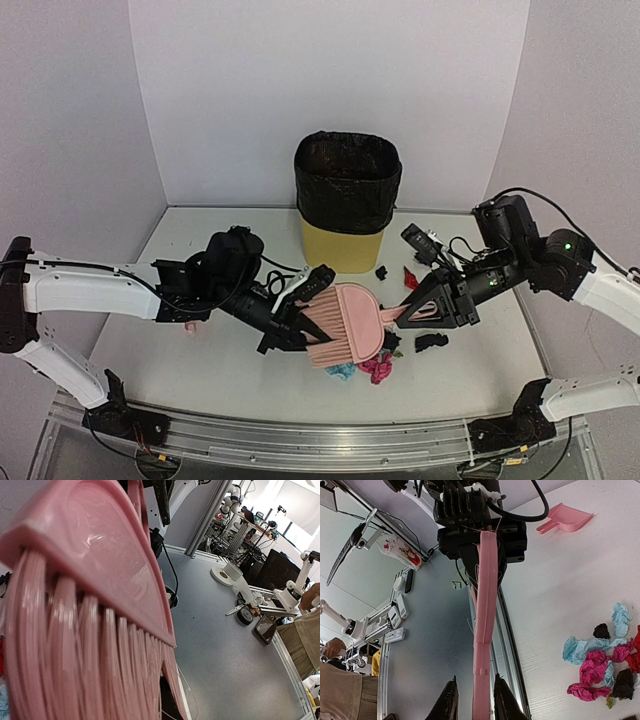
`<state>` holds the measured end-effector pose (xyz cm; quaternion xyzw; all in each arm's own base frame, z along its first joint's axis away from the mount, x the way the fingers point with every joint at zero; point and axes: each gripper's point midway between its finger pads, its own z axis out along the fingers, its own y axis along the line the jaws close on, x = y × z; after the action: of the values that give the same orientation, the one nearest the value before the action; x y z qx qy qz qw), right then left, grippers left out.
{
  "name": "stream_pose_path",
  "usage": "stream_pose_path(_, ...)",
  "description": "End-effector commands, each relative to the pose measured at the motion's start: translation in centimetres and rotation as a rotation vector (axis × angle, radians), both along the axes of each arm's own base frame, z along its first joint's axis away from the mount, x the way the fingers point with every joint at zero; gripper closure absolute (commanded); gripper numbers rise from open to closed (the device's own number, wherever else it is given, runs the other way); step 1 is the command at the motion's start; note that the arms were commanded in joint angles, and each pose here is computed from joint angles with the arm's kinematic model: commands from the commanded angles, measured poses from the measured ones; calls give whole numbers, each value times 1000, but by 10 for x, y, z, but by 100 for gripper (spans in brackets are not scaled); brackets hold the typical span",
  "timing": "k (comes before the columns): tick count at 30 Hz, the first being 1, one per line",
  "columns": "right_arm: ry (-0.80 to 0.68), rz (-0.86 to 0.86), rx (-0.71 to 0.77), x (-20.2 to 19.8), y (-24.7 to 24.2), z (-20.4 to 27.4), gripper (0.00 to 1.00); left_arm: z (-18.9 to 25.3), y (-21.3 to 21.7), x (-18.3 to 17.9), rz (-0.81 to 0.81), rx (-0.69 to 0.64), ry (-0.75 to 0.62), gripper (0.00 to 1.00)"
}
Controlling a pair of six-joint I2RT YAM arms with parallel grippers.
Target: Sweep away the paper scraps from the table
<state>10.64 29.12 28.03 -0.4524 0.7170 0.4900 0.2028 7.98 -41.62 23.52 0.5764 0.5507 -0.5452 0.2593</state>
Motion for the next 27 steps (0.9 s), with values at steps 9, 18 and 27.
stream_pose_path(9, 2, 49, 35, -6, 4, 12, 100, 34, 0, 0, -12, -81, -52, 100)
stream_pose_path(18, -50, -187, -51, 28, -6, 4, 100, 31, 1, 9, 55, -29, -50, 0)
stream_pose_path(27, -170, -519, -284, 72, -53, -20, 100, 28, 22, 52, 376, 82, -98, 0)
